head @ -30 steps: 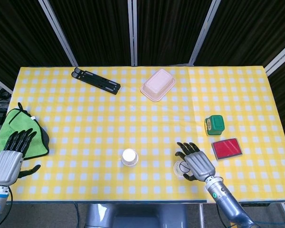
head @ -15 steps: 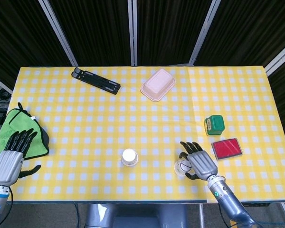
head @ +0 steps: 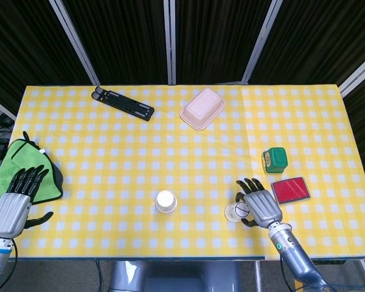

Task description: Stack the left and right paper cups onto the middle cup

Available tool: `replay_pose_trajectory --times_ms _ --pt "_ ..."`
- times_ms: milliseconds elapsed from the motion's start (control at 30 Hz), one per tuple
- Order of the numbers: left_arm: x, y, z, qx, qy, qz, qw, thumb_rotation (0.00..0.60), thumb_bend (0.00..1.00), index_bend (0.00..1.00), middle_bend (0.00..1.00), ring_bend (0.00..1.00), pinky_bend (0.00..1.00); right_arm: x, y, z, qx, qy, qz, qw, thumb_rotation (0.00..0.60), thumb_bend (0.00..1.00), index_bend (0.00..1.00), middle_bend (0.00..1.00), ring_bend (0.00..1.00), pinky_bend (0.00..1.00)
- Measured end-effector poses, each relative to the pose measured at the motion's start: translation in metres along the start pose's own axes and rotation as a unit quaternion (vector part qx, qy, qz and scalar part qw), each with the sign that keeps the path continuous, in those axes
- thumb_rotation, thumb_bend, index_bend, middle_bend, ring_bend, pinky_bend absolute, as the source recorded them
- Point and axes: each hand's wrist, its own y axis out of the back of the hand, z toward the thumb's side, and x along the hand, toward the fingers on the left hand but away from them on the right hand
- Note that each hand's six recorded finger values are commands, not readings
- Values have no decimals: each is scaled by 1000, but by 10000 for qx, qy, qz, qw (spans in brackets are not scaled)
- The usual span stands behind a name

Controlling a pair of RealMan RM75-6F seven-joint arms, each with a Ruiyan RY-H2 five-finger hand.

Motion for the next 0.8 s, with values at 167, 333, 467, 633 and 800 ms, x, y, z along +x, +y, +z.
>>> replay_pose_trajectory --times_ms 167,333,467,633,800 --pt "0 2 -2 -15 33 26 10000 600 101 0 0 0 0 1 17 9 -56 150 -265 9995 600 197 492 91 0 0" --pt "1 1 -3 -3 54 13 10000 600 100 0 0 0 0 2 54 30 -254 465 -817 9952 600 197 506 112 0 0" --pt "2 0 -6 1 90 8 10000 600 100 0 0 0 0 5 88 54 -493 823 -1312 9867 600 196 506 114 0 0" --pt "3 1 -7 -13 116 14 9999 600 101 0 0 0 0 9 111 83 -523 1189 -1566 9791 600 196 504 114 0 0" --pt "4 2 -10 -41 156 24 9999 600 101 0 0 0 0 8 113 107 -457 1407 -1547 9768 600 196 503 114 0 0"
